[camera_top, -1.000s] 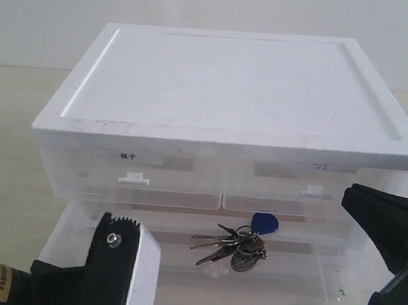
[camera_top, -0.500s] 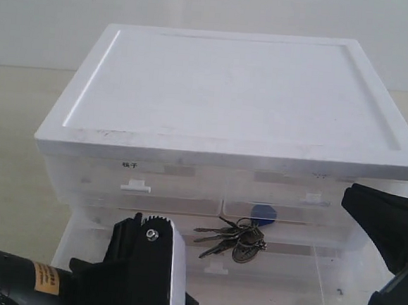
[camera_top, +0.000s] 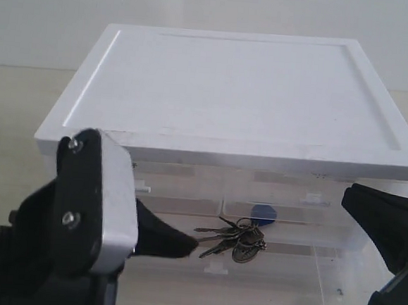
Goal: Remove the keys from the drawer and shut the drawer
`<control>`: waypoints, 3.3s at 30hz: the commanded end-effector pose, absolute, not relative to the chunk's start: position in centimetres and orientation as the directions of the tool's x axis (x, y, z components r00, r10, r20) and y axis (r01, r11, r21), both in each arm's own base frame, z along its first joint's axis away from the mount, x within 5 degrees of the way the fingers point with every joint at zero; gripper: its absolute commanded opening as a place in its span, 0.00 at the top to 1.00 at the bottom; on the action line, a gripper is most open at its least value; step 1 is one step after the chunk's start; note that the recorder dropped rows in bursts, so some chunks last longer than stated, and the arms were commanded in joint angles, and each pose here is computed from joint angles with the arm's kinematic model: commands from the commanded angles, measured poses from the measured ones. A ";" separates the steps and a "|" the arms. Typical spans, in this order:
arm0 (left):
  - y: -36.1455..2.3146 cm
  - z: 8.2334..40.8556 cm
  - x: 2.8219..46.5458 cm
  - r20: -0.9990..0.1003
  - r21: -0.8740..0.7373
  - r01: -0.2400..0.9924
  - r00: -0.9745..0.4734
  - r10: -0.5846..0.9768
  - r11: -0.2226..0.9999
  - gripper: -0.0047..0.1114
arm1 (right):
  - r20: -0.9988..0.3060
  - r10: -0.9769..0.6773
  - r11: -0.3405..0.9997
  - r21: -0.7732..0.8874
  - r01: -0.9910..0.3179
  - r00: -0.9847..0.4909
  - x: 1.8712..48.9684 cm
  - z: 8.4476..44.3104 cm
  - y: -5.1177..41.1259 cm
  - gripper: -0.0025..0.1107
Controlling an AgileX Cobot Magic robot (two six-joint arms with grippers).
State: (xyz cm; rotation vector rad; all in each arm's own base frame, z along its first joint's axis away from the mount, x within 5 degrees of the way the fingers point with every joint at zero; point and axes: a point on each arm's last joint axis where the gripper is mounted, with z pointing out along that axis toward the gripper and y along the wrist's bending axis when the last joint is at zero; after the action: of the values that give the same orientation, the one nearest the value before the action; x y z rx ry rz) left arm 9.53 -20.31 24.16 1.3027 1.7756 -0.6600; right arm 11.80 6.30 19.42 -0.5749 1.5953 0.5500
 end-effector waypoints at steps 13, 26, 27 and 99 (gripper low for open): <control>-26.8 18.5 15.5 -0.749 0.109 0.814 -0.310 0.586 0.570 0.38 | -0.997 -0.042 0.756 0.015 -0.654 -0.071 11.9 19.7 6.3 0.98; -28.0 15.0 17.0 -0.701 0.142 0.754 -0.381 0.603 0.642 0.91 | -0.996 -0.037 0.753 0.024 -0.658 -0.079 11.9 19.6 6.4 0.98; -28.1 14.9 16.8 -0.694 0.133 0.769 -0.378 0.612 0.625 0.92 | -0.996 -0.035 0.753 0.027 -0.657 -0.081 11.9 19.6 6.4 0.98; -29.0 21.3 13.8 -0.827 0.178 0.791 -0.202 0.525 0.585 0.92 | -0.995 -0.039 0.758 0.031 -0.652 -0.093 11.9 19.5 6.3 0.98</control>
State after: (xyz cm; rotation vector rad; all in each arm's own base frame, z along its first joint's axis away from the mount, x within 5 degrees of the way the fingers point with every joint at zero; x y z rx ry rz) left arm 14.13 -29.49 20.07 1.0634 1.8943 -0.3477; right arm 11.79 6.30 19.37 -0.5653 1.6050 0.5605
